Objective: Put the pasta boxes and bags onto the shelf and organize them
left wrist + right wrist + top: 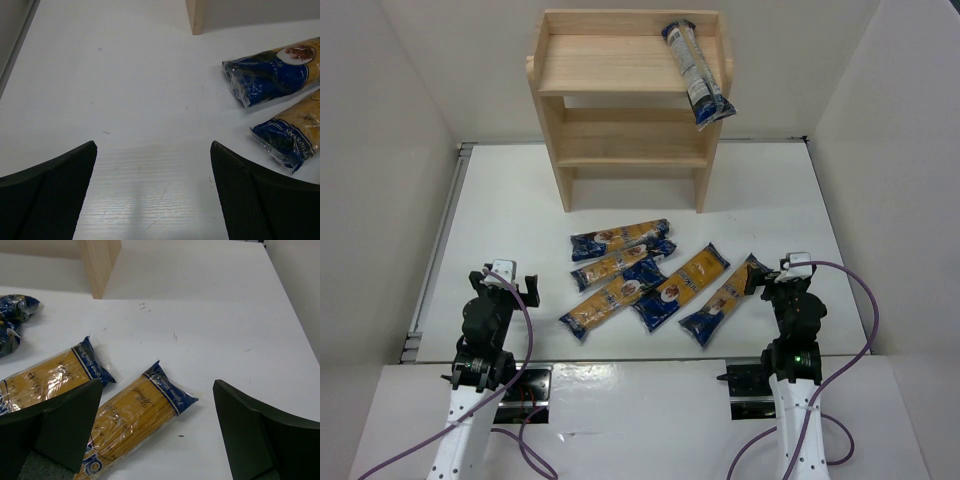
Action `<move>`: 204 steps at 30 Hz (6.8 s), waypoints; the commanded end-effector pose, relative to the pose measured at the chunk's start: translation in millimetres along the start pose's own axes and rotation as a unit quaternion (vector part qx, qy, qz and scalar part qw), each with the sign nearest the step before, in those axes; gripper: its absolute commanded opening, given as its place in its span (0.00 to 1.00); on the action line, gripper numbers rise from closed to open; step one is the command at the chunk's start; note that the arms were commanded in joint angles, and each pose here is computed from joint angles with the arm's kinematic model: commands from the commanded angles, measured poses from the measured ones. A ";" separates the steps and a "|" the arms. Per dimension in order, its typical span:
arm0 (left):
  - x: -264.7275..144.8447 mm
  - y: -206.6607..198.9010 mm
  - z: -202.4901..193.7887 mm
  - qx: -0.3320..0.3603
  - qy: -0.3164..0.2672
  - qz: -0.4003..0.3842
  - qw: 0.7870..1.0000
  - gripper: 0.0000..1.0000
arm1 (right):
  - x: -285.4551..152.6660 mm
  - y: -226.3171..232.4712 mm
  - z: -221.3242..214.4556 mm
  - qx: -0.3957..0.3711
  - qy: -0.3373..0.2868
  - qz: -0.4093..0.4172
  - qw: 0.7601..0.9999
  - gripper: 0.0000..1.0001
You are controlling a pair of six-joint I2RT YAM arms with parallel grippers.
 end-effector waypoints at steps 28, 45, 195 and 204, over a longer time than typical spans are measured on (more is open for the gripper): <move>1.6 1.4 5.9 0.007 -0.069 0.014 0.997 1.00 | -51.7 22.4 155.8 -0.175 -0.313 -0.003 0.933 1.00; 1.6 1.4 5.9 0.007 -0.069 0.014 0.997 1.00 | -161.0 33.8 236.7 -0.268 -0.324 -0.185 0.888 1.00; 76.1 -16.3 311.7 0.076 0.090 -0.473 0.873 0.00 | 11.2 5.0 220.3 0.033 0.306 0.079 0.948 1.00; 11.8 12.2 345.2 0.094 0.003 -0.468 0.878 0.00 | 14.8 8.6 218.3 0.028 0.307 0.088 0.947 1.00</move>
Point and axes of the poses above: each gripper's point midway between its finger pads, its own x axis out along the fingers, its own y axis along the line the jaws close on, z = x × y, the point moved 10 cm from there along -x, back along the fingers, and after that the axes turned 14 degrees about x, right-handed, at the moved point
